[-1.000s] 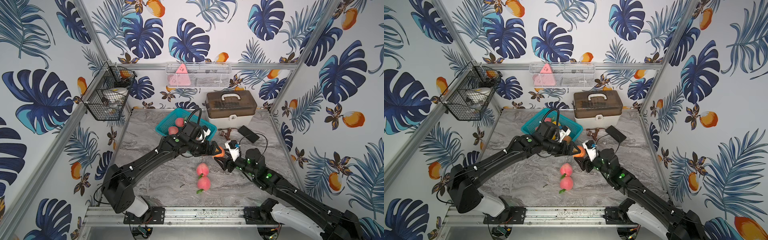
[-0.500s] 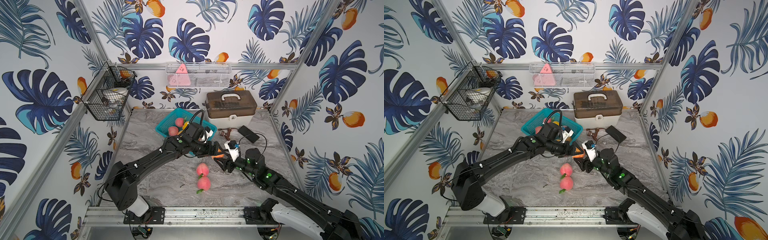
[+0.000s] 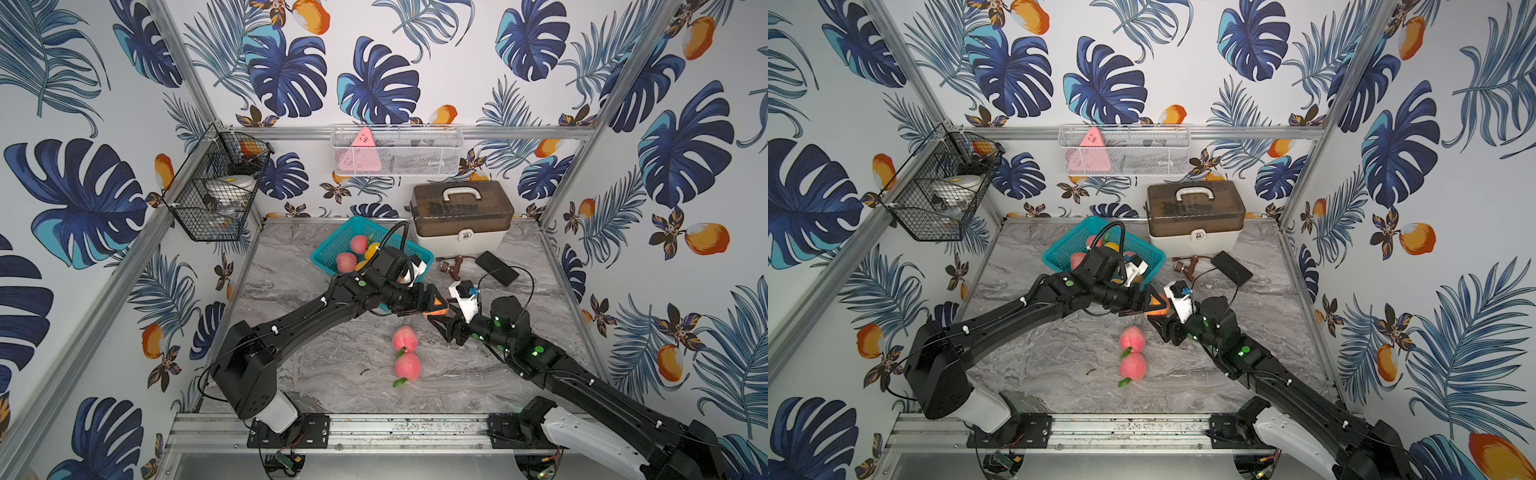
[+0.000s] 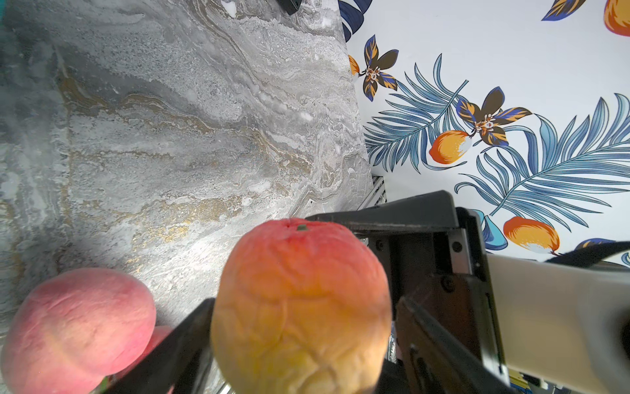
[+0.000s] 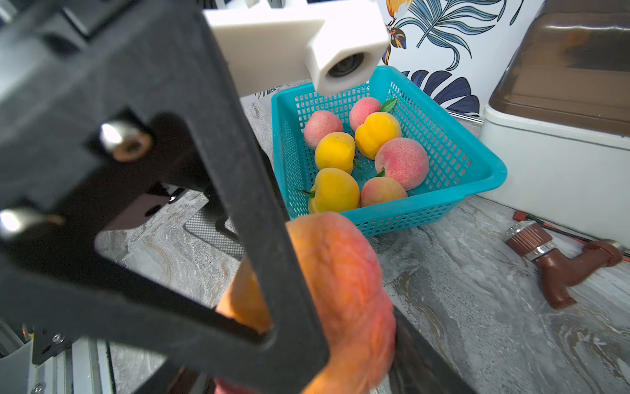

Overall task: Put the peaches into the basket
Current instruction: Place the peach in the basket.

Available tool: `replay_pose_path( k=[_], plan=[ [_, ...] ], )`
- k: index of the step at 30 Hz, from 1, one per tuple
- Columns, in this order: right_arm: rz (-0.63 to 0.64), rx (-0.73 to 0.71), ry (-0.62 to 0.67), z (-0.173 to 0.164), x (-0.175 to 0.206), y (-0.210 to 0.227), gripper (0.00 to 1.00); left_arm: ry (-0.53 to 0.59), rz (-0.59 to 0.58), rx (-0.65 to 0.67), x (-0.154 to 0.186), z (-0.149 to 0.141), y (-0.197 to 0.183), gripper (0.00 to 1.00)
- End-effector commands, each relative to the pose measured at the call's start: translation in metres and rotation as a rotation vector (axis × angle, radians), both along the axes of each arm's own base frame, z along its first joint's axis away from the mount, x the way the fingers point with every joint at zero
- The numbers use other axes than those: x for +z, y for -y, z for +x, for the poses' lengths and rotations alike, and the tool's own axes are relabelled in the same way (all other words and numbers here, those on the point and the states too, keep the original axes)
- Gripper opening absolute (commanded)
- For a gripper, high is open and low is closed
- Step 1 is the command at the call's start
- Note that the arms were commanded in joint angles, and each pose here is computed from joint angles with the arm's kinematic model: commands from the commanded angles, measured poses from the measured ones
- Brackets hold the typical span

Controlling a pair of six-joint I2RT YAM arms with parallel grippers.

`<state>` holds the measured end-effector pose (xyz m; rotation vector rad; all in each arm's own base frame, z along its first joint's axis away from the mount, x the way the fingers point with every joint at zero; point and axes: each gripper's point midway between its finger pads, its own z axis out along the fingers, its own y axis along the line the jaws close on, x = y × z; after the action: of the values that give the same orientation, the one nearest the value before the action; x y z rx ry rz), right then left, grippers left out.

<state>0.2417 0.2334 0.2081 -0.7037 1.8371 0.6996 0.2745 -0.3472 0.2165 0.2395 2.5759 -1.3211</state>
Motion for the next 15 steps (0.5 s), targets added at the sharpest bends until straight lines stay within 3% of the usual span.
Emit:
replay_pose_path(
  k=[1,5,11,15],
  plan=[
    [0.005,0.017,0.014,-0.0005,0.0052,-0.003,0.69,0.008,-0.04,-0.017,0.0075,-0.001,0.0058,0.8],
    [0.004,0.029,0.006,-0.0009,0.0048,-0.0054,0.7,0.007,-0.058,-0.018,0.0082,-0.0015,0.0073,0.73],
    [0.004,0.031,0.001,-0.0013,0.0056,-0.0057,0.7,0.011,-0.055,-0.018,0.0085,-0.0002,0.0078,0.72],
    [0.003,0.019,-0.013,-0.0002,0.0054,-0.0046,0.87,0.02,-0.034,-0.025,0.0089,-0.0006,0.0051,0.72]
  ],
)
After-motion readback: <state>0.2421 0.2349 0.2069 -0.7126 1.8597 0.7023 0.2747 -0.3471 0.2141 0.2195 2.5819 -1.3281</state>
